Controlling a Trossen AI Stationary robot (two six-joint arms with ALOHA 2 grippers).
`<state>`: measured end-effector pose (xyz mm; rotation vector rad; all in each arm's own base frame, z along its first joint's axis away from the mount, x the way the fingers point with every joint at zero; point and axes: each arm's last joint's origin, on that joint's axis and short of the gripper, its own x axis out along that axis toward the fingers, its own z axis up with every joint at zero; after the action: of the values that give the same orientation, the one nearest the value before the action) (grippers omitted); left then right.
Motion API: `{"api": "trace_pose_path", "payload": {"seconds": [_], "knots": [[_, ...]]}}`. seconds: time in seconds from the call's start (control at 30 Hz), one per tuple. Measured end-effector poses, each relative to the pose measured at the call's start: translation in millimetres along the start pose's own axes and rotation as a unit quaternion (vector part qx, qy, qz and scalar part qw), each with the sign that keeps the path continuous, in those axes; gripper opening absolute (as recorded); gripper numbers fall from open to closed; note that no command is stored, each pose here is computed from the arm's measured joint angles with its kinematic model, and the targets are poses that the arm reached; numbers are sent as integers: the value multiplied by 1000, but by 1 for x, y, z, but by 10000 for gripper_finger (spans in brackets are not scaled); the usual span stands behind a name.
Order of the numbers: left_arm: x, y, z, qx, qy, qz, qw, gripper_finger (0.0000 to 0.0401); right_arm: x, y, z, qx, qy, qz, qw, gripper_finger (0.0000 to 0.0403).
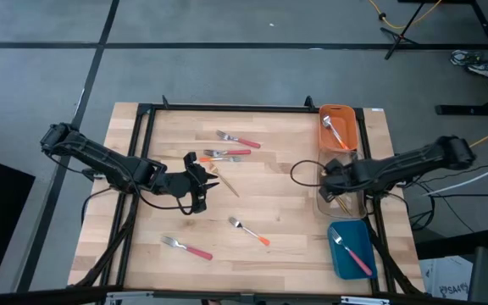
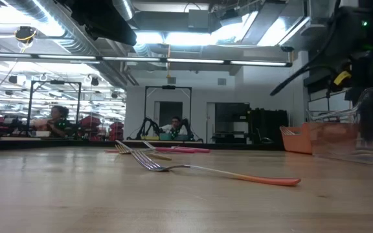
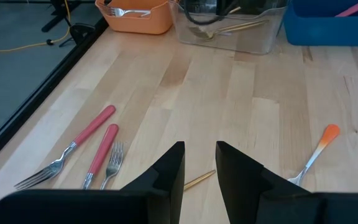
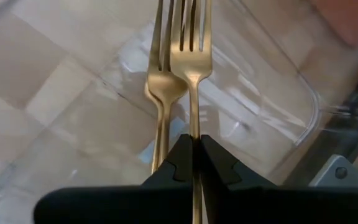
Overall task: Sort silverware by color (type)
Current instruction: Put the gold fork into the transparent bin, then put the pink fork into the blue bin
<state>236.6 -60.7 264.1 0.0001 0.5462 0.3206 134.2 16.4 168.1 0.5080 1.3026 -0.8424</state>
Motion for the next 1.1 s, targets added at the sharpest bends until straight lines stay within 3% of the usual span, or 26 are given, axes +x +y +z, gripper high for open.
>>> {"api": "trace_pose_path", "payload": {"seconds": [0.5, 1.1], "knots": [[0, 0, 0, 0, 0, 0, 1000, 85, 10, 7, 1, -10, 20, -36, 999, 2], [0, 0, 0, 0, 0, 0, 1000, 85, 10, 7, 0, -9, 23, -35, 999, 59]]}}
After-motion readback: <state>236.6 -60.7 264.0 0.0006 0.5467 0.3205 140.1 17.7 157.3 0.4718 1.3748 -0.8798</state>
